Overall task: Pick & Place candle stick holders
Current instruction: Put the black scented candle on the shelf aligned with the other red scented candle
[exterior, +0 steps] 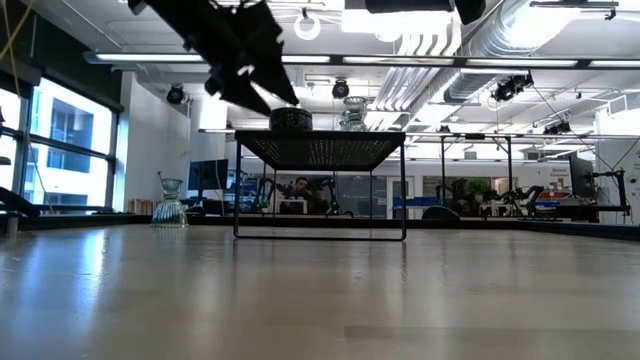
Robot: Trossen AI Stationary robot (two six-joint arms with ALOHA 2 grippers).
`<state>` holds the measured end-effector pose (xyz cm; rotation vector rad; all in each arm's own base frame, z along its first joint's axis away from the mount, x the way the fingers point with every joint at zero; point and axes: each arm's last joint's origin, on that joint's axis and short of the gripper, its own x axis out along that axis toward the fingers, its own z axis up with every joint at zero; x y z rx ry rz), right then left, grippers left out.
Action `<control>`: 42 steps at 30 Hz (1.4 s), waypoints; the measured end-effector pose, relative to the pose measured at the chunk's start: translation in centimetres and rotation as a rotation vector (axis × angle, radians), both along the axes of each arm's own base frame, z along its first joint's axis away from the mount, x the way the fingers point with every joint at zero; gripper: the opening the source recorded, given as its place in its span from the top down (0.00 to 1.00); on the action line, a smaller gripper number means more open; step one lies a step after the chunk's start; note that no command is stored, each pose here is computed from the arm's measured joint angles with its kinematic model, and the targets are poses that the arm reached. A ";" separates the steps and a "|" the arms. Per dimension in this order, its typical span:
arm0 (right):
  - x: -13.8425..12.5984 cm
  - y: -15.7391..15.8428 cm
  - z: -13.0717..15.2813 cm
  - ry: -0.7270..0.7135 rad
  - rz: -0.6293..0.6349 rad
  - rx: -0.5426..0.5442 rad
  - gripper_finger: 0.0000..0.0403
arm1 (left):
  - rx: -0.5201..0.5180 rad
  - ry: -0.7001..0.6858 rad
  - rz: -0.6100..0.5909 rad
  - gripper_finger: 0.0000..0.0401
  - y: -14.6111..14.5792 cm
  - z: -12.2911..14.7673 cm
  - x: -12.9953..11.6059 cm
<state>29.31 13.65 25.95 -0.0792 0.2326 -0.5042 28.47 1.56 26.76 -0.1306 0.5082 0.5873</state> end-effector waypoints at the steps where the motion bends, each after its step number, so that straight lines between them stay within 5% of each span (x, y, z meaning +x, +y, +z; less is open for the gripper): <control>1: 0.0 0.0 0.0 -0.001 0.002 0.002 0.98 | -0.003 0.006 0.005 0.01 0.3 -0.3 0.1; 13: 0.0 0.0 0.1 0.001 0.009 -0.006 0.99 | 0.011 0.001 0.016 0.02 1.2 -1.3 1.5; 27: 0.0 0.0 0.1 0.000 0.009 -0.006 1.00 | 0.022 0.019 0.024 0.29 1.3 -1.7 1.7; 35: 0.1 0.0 0.1 0.000 0.009 -0.006 1.00 | 0.047 0.018 0.060 0.27 1.9 -1.4 1.5; 42: 0.1 0.0 0.1 0.001 0.009 -0.007 1.00 | -0.007 -0.038 0.113 0.27 5.3 -0.8 0.9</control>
